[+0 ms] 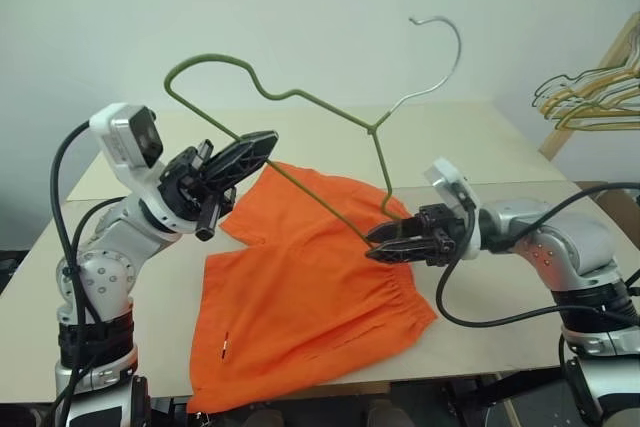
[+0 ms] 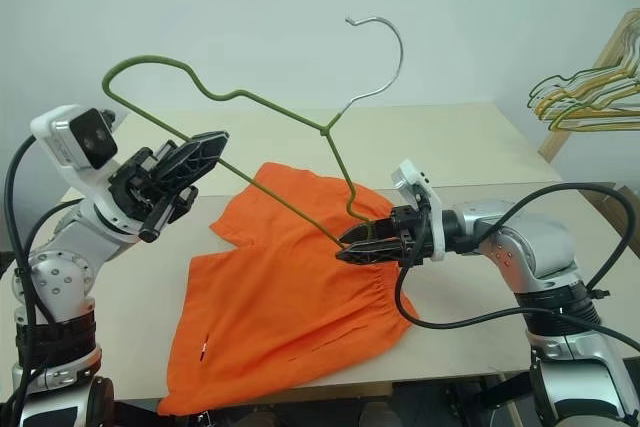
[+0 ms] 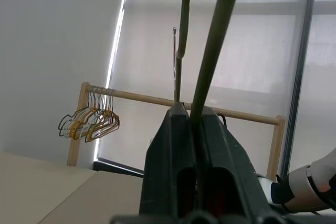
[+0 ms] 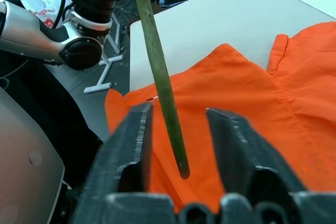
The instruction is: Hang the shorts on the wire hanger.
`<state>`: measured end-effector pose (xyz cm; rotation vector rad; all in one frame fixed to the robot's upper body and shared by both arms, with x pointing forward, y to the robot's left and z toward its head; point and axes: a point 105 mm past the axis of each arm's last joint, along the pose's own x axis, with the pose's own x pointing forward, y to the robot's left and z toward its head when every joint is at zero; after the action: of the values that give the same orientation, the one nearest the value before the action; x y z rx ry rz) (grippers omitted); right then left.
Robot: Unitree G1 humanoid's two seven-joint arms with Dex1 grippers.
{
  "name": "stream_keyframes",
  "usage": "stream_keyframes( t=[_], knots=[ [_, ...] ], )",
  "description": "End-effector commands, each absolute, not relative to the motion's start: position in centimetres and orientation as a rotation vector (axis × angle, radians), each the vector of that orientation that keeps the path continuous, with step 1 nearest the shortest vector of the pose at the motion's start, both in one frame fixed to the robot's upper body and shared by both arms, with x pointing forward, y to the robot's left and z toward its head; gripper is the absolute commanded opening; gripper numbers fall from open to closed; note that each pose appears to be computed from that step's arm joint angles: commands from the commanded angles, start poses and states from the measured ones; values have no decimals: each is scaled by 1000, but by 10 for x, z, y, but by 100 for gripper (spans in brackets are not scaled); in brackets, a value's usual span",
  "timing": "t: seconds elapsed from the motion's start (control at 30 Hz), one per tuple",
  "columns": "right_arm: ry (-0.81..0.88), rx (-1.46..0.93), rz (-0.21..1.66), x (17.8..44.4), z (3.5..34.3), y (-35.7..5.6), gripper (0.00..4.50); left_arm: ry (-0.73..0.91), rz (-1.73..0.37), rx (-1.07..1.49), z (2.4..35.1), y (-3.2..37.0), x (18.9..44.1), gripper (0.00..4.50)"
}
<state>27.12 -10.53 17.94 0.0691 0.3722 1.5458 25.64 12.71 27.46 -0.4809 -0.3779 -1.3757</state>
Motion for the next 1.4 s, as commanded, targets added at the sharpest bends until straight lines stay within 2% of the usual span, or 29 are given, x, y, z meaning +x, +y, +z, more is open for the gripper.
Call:
stream_keyframes(
  t=[0.03, 0.1, 0.17, 0.27, 0.4, 0.53, 0.63, 0.77, 0.97, 1.07, 1.2, 1.4],
  knots=[
    [331, 54, 1556, 270, 187, -105, 87, -416, -1383, -452, 282, 127, 255, 0],
    [331, 54, 1558, 269, 186, -105, 21, -409, -1378, -431, 279, 127, 255, 0],
    [328, 55, 1558, 269, 186, -105, 4, -402, -1363, -409, 274, 125, 255, 0],
    [314, 68, 1557, 268, 188, -104, 0, -379, -1318, -418, 267, 124, 263, 78],
    [252, 144, 1543, 267, 203, -109, 0, -297, -1278, -389, 250, 124, 270, 209],
    [230, 212, 1459, 266, 214, -128, 0, -64, -1257, -204, 201, 116, 269, 347],
    [318, 234, 1346, 263, 203, -148, 0, 66, -1189, -34, 167, 114, 271, 445],
    [531, 286, 1160, 248, 173, -184, 0, 100, -1145, 244, 146, 109, 274, 448],
    [892, 587, 982, 200, 143, -237, 0, 138, -1233, 353, 131, 102, 261, 448],
    [1018, 670, 893, 182, 131, -255, 0, 159, -1258, 391, 124, 102, 258, 448],
    [1106, 699, 791, 172, 116, -274, 0, 163, -1284, 397, 122, 100, 254, 448],
    [1138, 707, 715, 174, 105, -288, 0, 165, -1293, 414, 122, 102, 251, 448]
  ],
)
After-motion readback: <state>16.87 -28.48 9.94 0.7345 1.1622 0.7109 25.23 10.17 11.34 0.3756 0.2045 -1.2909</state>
